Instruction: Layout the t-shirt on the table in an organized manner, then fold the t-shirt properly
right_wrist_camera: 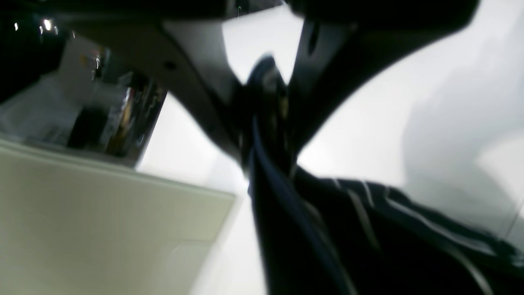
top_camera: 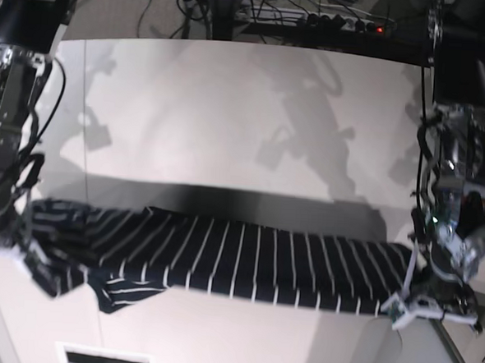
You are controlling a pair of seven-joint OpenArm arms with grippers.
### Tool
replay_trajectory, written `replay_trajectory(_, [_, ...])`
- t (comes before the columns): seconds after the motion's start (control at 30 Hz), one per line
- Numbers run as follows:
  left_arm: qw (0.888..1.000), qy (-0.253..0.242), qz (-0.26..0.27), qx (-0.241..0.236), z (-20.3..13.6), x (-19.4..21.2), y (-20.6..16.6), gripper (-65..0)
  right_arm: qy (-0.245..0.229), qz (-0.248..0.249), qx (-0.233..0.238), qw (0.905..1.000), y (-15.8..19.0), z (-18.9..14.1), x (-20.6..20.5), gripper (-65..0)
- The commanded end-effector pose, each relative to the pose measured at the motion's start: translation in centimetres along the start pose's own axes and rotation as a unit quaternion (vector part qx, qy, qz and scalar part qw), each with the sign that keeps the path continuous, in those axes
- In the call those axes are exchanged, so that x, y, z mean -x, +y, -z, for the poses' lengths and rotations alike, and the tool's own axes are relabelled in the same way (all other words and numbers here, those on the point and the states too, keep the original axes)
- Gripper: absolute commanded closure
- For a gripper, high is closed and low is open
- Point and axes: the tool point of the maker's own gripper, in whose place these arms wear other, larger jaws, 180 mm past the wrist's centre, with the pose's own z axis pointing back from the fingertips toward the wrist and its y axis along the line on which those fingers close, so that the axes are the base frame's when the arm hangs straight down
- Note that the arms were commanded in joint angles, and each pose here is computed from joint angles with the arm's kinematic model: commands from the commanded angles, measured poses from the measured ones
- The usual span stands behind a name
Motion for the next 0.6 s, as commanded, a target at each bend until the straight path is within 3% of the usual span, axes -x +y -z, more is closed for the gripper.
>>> replay_trajectory(0.0, [0.999,0.011,-0.01,-0.049,0.2,0.1,4.0,0.0,-0.011,0.012,0.049,0.9987,-3.7,-0.3,-1.2,0.0])
replay_trajectory(0.13, [0.995,0.01,-0.046,-0.085,1.6,-1.4,9.9,0.0,-0.03,0.023,0.105,0.9937,-9.4,-0.8,-2.9,0.0])
replay_trajectory(0.37, [0.988,0.008,-0.093,-0.121,2.7,-3.0,17.9,0.0,-0.062,0.05,0.169,0.9824,-15.8,-2.4,-5.6,0.0])
replay_trajectory(0.57, [0.987,-0.011,-0.075,-0.144,2.1,-6.1,21.9,0.0,-0.091,0.028,0.205,0.9741,-18.8,-4.0,-8.4,0.0])
